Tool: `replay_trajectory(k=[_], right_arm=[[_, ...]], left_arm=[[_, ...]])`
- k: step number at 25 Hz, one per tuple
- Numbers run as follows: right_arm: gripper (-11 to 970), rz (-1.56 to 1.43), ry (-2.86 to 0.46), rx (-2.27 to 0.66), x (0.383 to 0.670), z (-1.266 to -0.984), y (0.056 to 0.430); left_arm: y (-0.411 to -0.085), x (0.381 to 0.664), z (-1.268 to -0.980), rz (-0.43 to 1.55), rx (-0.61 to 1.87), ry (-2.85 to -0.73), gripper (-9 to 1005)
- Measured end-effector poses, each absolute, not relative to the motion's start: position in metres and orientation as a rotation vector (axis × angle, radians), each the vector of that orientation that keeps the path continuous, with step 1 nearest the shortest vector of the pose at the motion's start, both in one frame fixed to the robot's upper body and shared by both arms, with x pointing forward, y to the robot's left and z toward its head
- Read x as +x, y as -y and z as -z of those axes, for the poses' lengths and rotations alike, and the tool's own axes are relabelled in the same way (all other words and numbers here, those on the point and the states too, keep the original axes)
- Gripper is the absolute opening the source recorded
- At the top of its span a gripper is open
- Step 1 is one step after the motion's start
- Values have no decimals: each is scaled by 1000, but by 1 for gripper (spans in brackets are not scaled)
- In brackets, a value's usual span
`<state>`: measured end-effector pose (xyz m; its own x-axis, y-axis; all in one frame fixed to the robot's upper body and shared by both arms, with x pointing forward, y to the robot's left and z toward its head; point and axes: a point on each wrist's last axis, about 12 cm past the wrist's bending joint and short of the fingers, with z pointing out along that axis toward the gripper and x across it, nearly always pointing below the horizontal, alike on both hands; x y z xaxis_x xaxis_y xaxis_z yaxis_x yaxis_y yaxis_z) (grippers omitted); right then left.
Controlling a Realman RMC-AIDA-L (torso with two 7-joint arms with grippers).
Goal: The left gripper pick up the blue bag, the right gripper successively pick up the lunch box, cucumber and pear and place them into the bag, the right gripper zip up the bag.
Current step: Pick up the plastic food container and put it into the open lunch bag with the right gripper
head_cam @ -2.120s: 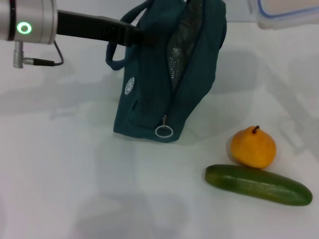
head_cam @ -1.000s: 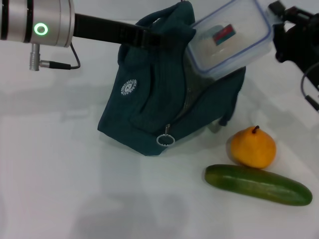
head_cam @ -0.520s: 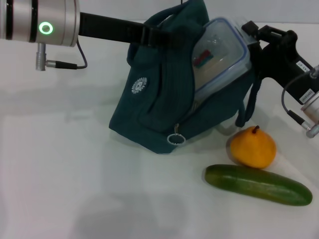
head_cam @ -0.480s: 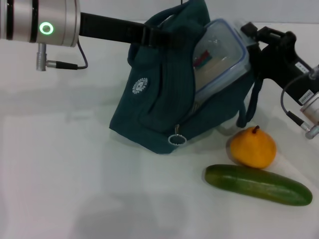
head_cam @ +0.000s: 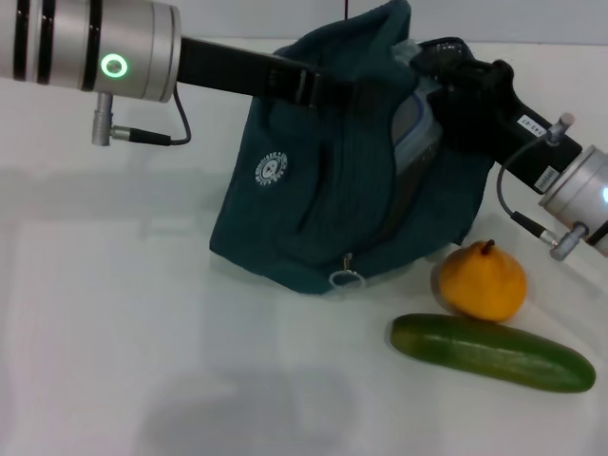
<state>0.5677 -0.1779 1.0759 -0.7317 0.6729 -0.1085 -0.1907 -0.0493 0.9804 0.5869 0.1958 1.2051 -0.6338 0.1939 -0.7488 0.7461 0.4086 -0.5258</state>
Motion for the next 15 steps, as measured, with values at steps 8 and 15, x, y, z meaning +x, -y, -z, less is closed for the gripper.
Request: replay_trajectory(k=[8, 15], right_arm=[[112, -1855, -1674, 441, 568, -1078, 171], [113, -1847, -1697, 373, 568, -1079, 173]], left_arm=[[-197, 588, -1210, 1205, 796, -2049, 86], [-200, 588, -1214, 1223, 786, -2041, 86]])
